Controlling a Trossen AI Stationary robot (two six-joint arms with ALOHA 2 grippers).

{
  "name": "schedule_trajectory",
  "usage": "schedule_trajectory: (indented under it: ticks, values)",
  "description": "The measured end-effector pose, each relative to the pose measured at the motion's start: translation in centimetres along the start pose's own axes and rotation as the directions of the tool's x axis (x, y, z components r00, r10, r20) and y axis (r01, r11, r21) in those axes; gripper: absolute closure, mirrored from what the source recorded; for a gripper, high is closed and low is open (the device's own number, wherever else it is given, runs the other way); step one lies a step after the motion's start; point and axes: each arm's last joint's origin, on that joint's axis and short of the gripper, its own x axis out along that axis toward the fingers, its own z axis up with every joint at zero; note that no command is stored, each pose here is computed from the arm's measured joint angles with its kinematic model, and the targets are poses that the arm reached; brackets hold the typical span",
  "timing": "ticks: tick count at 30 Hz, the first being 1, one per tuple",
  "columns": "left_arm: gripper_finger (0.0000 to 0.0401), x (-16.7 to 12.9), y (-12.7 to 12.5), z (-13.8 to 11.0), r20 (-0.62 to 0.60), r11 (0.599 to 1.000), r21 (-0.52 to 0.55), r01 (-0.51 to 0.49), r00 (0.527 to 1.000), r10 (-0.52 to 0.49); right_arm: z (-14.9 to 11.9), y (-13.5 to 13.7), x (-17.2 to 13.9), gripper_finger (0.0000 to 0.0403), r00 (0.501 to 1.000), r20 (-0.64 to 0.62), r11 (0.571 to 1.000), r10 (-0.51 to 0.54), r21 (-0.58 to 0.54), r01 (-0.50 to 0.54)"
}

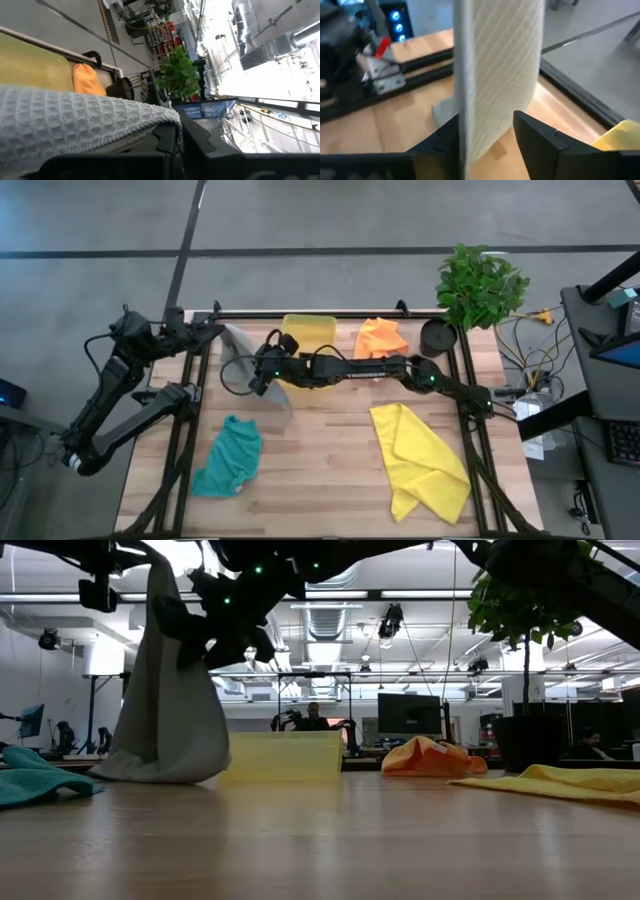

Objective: Fold microfiber towels
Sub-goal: Fold the gray microfiber cloth

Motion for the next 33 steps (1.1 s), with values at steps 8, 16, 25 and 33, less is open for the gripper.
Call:
schedule_trajectory:
  ticks: [8,16,25,33]
  values:
    - [0.0401,-0.6,-0.4,-0.2,0.031,1.000,0.005,0.025,0.999,-0.026,-1.8,1.8,-1.1,0.0277,0.993,-0.121,0.997,0.011,-0.080,-0.021]
    - [0.0401,-0.7,-0.4,-0.2,0.033,1.000,0.013,0.025,0.999,-0.026,-3.7,3.5,-2.3,0.0290,0.972,-0.235,0.989,0.016,-0.141,-0.051]
    - [0.0401,-0.6,-0.4,-0.2,0.036,0.999,0.021,0.034,0.999,-0.035,-6.4,4.7,-2.8,0.0294,0.937,-0.348,0.987,0.039,-0.131,-0.090]
    - [0.0401,-0.7,-0.4,-0.2,0.036,0.999,0.021,0.034,0.999,-0.035,-8.1,4.7,-2.5,0.0320,0.903,-0.423,0.987,0.082,-0.088,-0.131]
